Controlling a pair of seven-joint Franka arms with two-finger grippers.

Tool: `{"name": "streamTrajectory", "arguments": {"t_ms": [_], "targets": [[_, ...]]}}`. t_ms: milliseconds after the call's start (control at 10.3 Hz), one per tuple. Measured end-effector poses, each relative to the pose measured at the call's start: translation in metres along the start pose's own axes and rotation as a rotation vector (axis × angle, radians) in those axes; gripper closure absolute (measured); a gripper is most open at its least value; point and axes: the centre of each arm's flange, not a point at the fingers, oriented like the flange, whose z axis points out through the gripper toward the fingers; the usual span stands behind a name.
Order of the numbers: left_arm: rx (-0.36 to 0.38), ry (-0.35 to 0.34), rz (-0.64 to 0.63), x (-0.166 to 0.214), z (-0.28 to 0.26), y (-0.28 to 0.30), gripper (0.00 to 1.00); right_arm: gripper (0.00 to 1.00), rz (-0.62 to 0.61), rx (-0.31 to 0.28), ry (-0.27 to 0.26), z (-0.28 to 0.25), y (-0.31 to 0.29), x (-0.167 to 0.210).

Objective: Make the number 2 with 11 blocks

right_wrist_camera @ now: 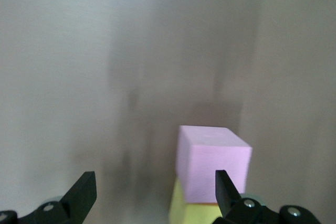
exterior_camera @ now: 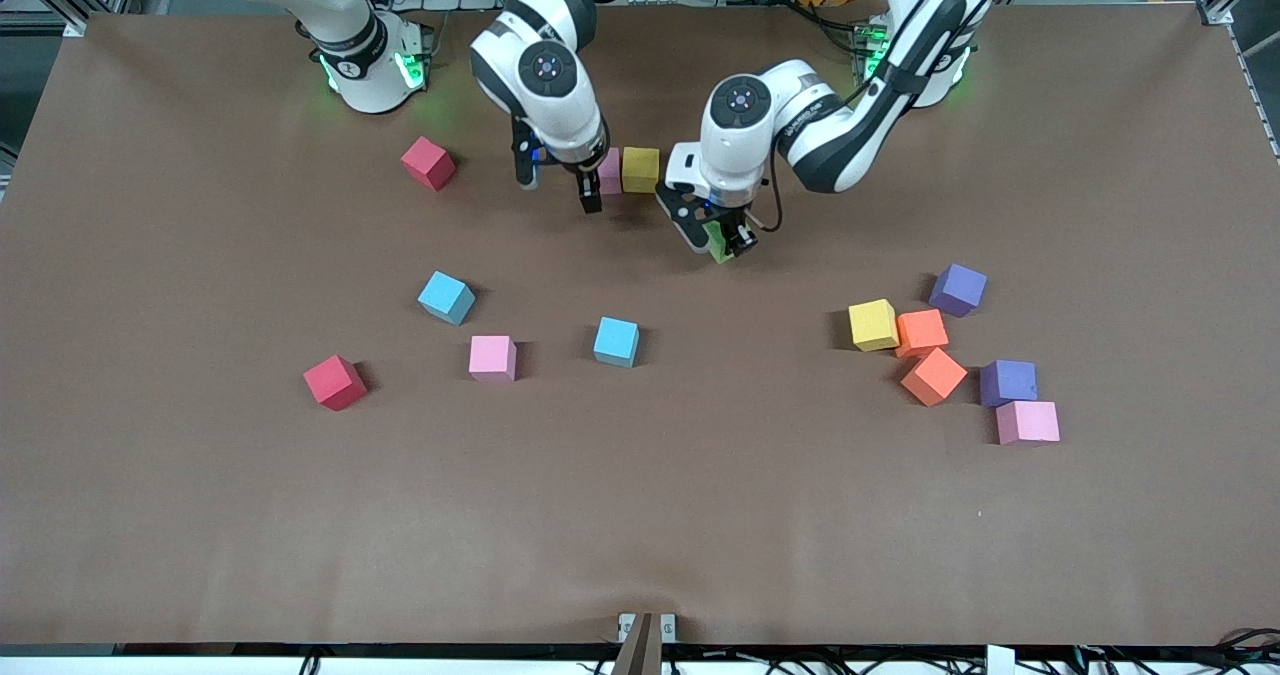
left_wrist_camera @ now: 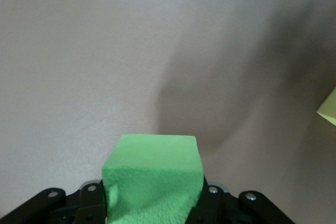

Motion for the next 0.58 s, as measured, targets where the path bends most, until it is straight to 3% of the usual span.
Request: {"name": "streamTrajectory", "arguments": {"t_ms": [389, 583], "targets": [[-0.012, -0.007, 0.191, -0.001, 0.002, 0.032, 0.44, 0.00, -0.298, -0.009, -0.037, -0.089, -0.087, 0.069], [-0.025, -0.016, 0.275, -0.005, 0.006, 0.049, 0.44, 0.00, -0.460, 0.027, -0.059, -0.123, -0.121, 0.108]]}}
